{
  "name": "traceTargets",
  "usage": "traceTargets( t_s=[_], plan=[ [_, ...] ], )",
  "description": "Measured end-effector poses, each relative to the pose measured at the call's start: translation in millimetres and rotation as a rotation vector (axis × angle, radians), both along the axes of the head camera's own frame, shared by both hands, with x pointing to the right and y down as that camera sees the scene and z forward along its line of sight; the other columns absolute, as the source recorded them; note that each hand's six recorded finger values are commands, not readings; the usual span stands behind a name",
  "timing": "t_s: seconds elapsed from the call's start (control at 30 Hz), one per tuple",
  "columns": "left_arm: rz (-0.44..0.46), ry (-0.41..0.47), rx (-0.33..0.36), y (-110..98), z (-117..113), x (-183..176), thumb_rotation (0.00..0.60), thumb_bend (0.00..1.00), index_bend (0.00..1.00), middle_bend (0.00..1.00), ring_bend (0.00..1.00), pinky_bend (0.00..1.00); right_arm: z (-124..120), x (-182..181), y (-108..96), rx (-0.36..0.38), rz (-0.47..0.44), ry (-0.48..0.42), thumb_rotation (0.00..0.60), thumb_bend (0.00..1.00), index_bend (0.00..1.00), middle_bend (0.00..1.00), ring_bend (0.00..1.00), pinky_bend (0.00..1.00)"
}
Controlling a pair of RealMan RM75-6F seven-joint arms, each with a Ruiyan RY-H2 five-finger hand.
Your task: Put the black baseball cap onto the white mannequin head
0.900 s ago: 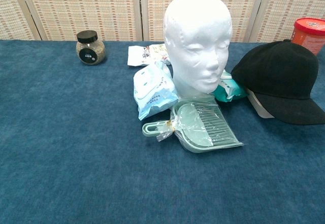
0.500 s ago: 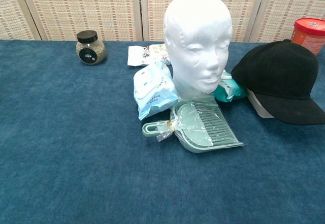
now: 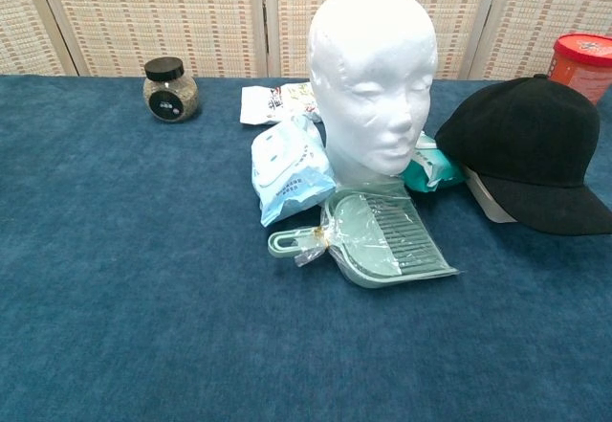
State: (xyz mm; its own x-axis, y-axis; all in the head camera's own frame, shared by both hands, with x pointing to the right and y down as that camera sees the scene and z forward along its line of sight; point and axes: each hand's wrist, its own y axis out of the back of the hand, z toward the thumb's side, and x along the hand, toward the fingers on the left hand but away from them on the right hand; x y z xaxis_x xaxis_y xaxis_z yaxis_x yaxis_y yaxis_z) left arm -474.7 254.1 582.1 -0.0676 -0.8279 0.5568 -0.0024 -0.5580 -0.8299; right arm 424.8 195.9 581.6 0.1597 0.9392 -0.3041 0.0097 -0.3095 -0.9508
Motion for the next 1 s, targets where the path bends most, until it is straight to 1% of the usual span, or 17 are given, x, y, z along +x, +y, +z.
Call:
traceTargets(
  t_s=[0.17, 0.3, 0.43, 0.57, 0.7, 0.87, 1.0],
  plan=[
    [-0.007, -0.002, 0.006, 0, -1, -2, 0.600, 0.02, 0.28, 0.23, 0.16, 0.41, 11, 3, 3, -0.014, -0.055, 0.072, 0.600, 0.00, 0.38, 0.47, 0.36, 0.41],
    [-0.008, -0.003, 0.005, -1, -2, -2, 0.600, 0.02, 0.28, 0.23, 0.16, 0.41, 25, 4, 7, -0.029, -0.098, 0.123, 0.600, 0.00, 0.38, 0.46, 0.36, 0.41],
    [-0.011, -0.005, 0.002, -1, -1, -2, 0.600, 0.02, 0.28, 0.23, 0.16, 0.41, 41, 1, 11, -0.039, -0.135, 0.151, 0.600, 0.00, 0.38, 0.47, 0.36, 0.41],
    [-0.016, -0.005, 0.004, 0, -3, -4, 0.600, 0.02, 0.28, 0.23, 0.16, 0.41, 56, -6, 12, -0.038, -0.174, 0.158, 0.600, 0.00, 0.38, 0.49, 0.36, 0.41],
    [-0.019, -0.004, 0.004, -1, -4, -4, 0.600, 0.02, 0.28, 0.23, 0.16, 0.41, 71, -17, 13, -0.046, -0.198, 0.129, 0.600, 0.00, 0.38, 0.49, 0.36, 0.41],
    [-0.023, -0.006, 0.007, -1, -5, -6, 0.600, 0.02, 0.28, 0.23, 0.16, 0.41, 80, -27, 13, -0.039, -0.232, 0.123, 0.600, 0.00, 0.38, 0.50, 0.36, 0.41],
    [-0.024, -0.004, 0.009, -1, -6, -5, 0.600, 0.02, 0.28, 0.23, 0.16, 0.41, 86, -36, 12, -0.016, -0.263, 0.120, 0.600, 0.00, 0.39, 0.51, 0.36, 0.41]
  ],
)
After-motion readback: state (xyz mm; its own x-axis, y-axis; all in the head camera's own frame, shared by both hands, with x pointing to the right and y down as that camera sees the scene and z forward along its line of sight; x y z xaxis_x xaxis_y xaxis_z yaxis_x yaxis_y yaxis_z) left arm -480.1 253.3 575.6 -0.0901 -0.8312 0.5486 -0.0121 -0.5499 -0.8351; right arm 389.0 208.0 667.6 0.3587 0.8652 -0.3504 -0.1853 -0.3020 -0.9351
